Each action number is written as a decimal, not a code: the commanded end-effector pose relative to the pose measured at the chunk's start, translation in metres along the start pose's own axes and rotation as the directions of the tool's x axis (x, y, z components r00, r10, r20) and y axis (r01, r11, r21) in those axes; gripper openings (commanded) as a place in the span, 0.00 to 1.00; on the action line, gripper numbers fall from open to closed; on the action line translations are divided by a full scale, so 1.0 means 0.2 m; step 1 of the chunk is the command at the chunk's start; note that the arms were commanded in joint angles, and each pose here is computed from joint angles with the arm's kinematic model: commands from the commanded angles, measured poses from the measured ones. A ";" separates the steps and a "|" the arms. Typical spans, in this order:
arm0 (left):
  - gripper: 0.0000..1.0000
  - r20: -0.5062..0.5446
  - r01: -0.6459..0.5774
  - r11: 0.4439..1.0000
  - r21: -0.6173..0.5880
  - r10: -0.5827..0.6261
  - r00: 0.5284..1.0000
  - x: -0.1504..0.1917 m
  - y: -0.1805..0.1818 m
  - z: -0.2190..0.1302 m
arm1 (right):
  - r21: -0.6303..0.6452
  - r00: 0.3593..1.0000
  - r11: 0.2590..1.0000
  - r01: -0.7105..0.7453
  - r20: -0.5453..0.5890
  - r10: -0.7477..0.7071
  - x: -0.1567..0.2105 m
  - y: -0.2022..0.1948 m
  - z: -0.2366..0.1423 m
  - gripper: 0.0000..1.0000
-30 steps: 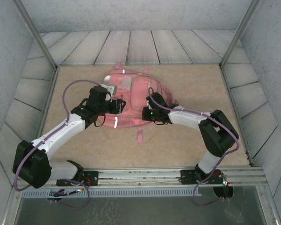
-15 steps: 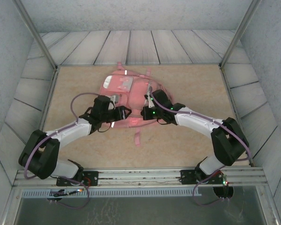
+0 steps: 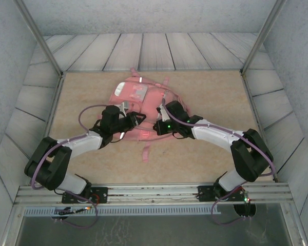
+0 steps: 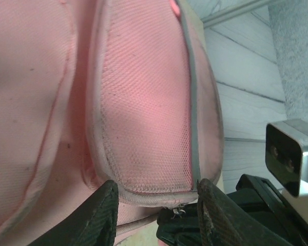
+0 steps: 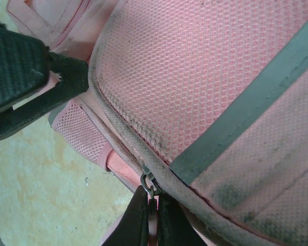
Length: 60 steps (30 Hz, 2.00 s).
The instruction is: Pack the student bag
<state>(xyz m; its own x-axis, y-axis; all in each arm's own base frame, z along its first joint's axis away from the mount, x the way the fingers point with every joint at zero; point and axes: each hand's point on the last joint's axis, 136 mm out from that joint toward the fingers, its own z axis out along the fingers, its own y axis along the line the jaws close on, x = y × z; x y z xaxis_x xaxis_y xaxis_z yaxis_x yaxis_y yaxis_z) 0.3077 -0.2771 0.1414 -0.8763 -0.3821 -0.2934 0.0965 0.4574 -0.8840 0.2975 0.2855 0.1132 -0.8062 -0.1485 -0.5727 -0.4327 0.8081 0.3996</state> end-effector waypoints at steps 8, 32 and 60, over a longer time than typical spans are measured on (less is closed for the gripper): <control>0.50 0.035 0.041 0.999 -0.020 -0.040 0.999 0.01 -0.01 -0.06 | -0.093 0.998 0.993 0.066 0.028 -0.064 -0.01 0.11 -0.03 0.00; 0.28 0.022 0.028 0.999 -0.033 -0.027 0.999 0.03 -0.05 0.10 | -0.143 0.992 0.982 0.123 0.046 -0.117 0.01 0.16 -0.06 0.00; 0.00 -0.090 -0.187 0.955 -0.231 0.171 0.981 -0.10 0.25 -0.30 | 0.316 0.998 0.949 -0.006 -0.057 0.026 0.04 -0.49 -0.35 0.00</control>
<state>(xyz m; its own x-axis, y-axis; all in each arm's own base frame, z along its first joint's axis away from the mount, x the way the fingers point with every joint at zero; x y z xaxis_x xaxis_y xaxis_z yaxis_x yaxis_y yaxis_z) 0.2808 -0.2313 0.1407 -0.9157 -0.2188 -0.3370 0.1545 0.5824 -0.7981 0.3026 0.2217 0.1273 -0.7963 -0.1969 -0.5720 -0.4219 0.8584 0.2917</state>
